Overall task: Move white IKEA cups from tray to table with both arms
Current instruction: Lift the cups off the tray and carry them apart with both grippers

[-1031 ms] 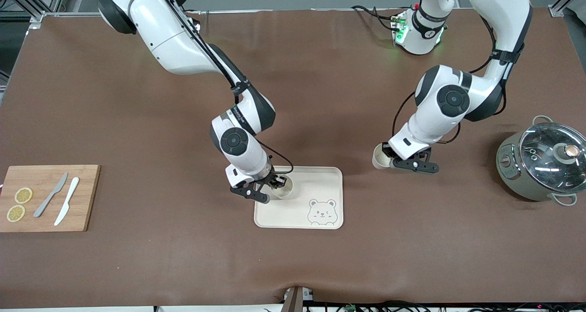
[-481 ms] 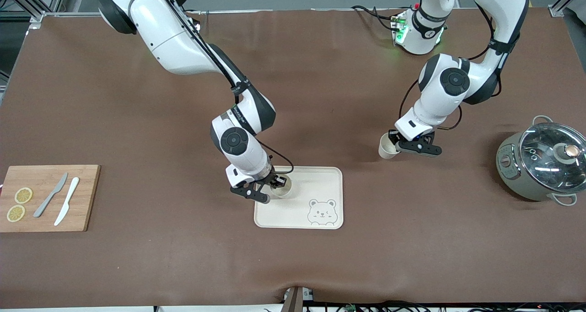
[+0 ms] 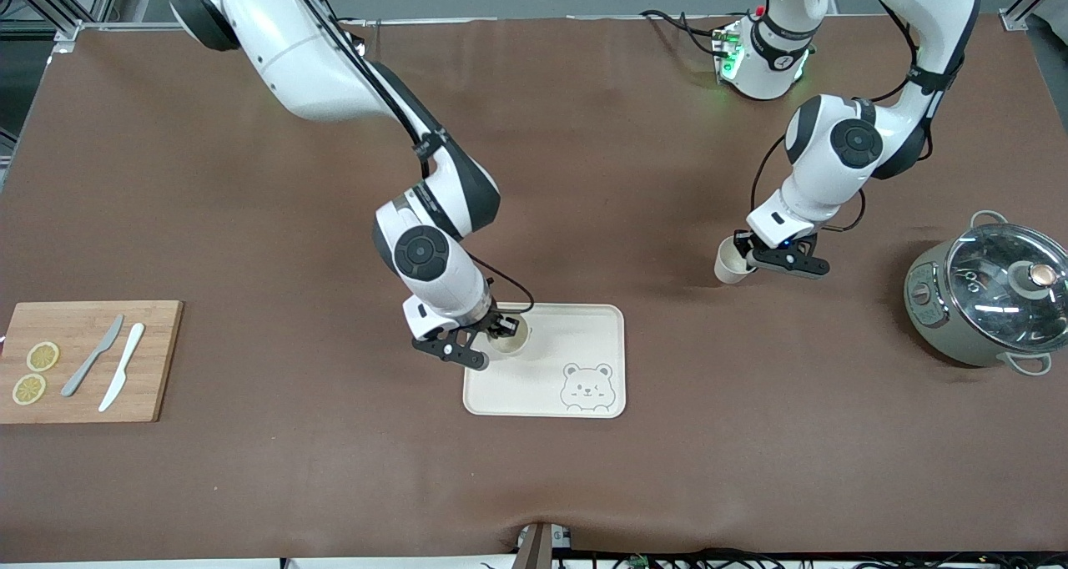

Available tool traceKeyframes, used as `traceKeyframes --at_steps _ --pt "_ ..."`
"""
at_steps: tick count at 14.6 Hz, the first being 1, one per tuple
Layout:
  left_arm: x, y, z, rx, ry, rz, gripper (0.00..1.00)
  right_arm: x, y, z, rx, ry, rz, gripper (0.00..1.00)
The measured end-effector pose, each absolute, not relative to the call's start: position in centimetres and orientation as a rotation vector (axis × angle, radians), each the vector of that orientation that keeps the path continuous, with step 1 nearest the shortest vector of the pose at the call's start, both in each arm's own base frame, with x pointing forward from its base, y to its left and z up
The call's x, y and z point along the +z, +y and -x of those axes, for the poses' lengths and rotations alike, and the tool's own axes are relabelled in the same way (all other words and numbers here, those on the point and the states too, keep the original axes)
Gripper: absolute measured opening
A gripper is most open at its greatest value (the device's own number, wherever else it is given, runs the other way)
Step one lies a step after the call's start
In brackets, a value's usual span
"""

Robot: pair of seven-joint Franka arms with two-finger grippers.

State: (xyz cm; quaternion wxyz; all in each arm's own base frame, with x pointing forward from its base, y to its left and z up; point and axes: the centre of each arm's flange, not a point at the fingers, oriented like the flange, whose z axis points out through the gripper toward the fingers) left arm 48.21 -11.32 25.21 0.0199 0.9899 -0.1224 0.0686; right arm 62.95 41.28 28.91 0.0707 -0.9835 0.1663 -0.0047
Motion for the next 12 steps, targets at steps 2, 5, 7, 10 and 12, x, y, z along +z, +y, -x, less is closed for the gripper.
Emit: traceKeyframes --at_steps 2,5,7,10,12 --pt "24.9 -11.1 -47.7 0.198 -0.379 -3.075 0.04 33.0 39.9 -62.6 0.031 0.494 2.995 0.04" --pt "24.1 -11.0 -46.7 0.161 -0.385 -3.079 0.04 37.6 35.5 -62.8 0.074 0.421 3.039 0.04" --pt "23.5 -10.9 -46.1 0.138 -0.388 -3.081 0.04 39.2 31.5 -62.6 0.091 0.379 3.057 0.04" --pt "23.3 -10.9 -45.7 0.125 -0.389 -3.082 0.04 40.8 25.6 -61.4 0.126 0.278 3.084 0.04" --pt "23.0 -10.8 -45.4 0.114 -0.389 -3.083 0.04 41.9 21.1 -60.9 0.167 0.209 3.097 0.04"
